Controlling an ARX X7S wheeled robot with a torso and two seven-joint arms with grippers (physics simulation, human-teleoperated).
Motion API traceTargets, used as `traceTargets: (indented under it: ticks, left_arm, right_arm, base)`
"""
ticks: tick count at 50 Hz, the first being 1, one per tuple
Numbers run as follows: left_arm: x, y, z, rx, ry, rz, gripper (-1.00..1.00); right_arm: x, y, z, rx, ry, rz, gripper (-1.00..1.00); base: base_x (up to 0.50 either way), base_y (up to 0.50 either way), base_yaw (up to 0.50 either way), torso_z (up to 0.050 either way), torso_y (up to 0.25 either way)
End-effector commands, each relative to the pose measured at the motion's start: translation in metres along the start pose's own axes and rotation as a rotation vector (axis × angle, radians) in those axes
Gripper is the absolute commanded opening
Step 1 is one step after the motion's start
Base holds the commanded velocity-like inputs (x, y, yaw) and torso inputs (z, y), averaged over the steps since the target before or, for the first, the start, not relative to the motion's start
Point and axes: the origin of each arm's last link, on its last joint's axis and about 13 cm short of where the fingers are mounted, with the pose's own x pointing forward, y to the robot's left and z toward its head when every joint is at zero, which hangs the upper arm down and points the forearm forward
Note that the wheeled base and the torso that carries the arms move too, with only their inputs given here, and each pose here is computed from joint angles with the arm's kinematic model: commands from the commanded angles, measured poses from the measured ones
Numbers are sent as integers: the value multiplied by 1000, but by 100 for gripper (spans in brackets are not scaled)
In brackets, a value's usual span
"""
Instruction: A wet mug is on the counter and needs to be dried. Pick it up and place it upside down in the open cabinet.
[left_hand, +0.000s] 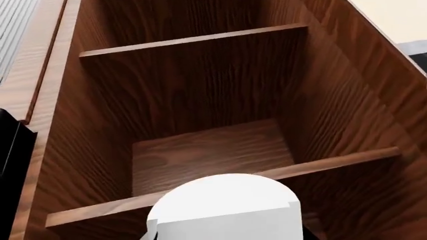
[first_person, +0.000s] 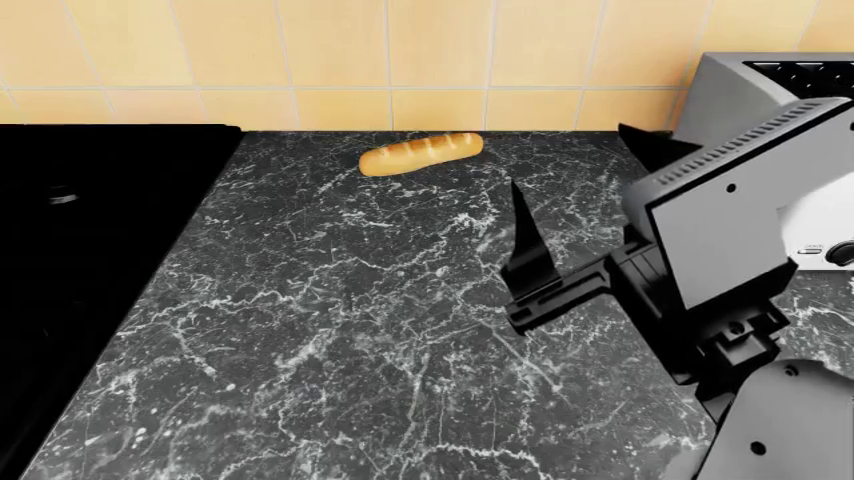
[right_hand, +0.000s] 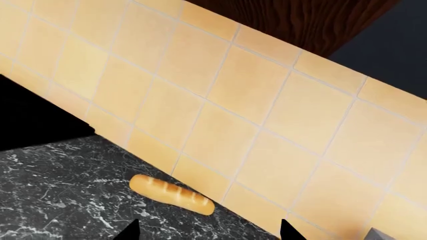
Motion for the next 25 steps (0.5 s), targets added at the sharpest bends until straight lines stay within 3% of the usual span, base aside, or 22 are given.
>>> traceTargets:
  ticks: [1, 9, 17, 25]
  left_arm:
    - [10, 0, -5, -51, 62, 28, -100]
    - [8, 2, -19, -100, 146, 75, -100]
    - [4, -10, -33, -80, 335, 45, -100]
    - [1, -18, -49, -58, 440, 43, -100]
  right_arm:
    - [-1, 1, -4, -2, 3, 0, 100]
    - [-4, 2, -5, -4, 6, -1, 100]
    - [-6, 4, -9, 0, 10, -6, 100]
    - [-11, 5, -14, 5, 12, -15, 100]
  base:
    - [0, 0, 0, 0, 0]
    - [0, 0, 0, 0, 1]
    - [0, 0, 0, 0, 0]
    - [0, 0, 0, 0, 0]
